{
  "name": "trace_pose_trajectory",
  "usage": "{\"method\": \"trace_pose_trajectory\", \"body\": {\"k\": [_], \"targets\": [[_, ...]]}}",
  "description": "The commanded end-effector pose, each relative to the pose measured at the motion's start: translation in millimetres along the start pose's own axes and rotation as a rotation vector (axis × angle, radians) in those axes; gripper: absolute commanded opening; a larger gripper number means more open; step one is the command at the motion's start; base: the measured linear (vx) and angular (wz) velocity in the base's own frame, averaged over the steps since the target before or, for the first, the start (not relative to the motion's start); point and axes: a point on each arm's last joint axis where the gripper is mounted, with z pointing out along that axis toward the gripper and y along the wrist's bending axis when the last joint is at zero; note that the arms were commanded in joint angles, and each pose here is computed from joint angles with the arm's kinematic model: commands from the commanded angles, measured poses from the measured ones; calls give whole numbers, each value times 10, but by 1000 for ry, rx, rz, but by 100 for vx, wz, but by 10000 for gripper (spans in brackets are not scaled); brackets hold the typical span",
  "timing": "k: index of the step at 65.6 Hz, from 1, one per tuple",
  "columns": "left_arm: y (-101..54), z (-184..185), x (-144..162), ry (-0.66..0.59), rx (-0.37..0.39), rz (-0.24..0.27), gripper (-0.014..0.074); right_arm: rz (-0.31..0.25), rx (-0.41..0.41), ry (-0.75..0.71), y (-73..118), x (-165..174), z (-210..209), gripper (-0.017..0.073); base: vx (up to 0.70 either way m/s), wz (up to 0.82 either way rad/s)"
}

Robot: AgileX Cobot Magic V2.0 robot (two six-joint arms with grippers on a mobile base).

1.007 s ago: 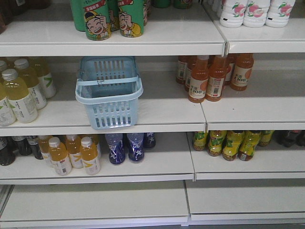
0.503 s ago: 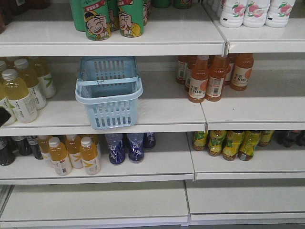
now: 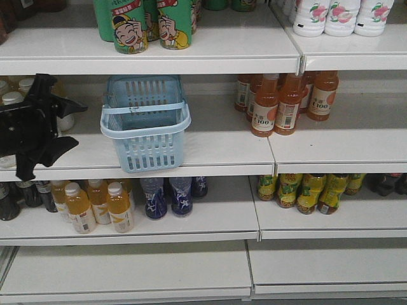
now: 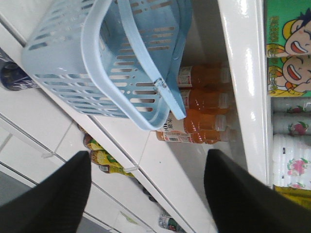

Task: Place coke in basket with both arms
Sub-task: 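Reach the left gripper to the basket handle and grasp it, then lift the basket off the shelf with the left gripper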

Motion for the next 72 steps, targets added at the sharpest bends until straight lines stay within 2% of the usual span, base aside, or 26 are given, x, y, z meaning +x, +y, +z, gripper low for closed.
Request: {"method": "trace_pose_trajectory", "body": {"k": [1, 8, 12, 24, 38, 54, 63, 72], "targets": [[-233, 134, 22, 36, 104, -26, 481, -6, -2, -76, 3, -37, -10, -9, 0, 0], [-279, 369, 77, 64, 147, -68, 481, -6, -2, -76, 3, -37, -10, -9, 0, 0], [-307, 491, 94, 77, 148, -41, 481, -6, -2, -76, 3, -37, -10, -9, 0, 0], [-358, 832, 142, 129, 148, -32, 481, -6, -2, -76, 3, -37, -10, -9, 0, 0], [-445, 1055, 108, 120, 162, -18, 481, -6, -2, -76, 3, -37, -10, -9, 0, 0], [-475, 1281, 10, 91, 164, -16, 481, -6, -2, -76, 3, -37, -10, -9, 0, 0], [-471, 1430, -33, 94, 166, -50, 481, -6, -2, -76, 3, -37, -10, -9, 0, 0], [-486, 1556, -72, 94, 177, -47, 481, -6, -2, -76, 3, -37, -10, -9, 0, 0]]}}
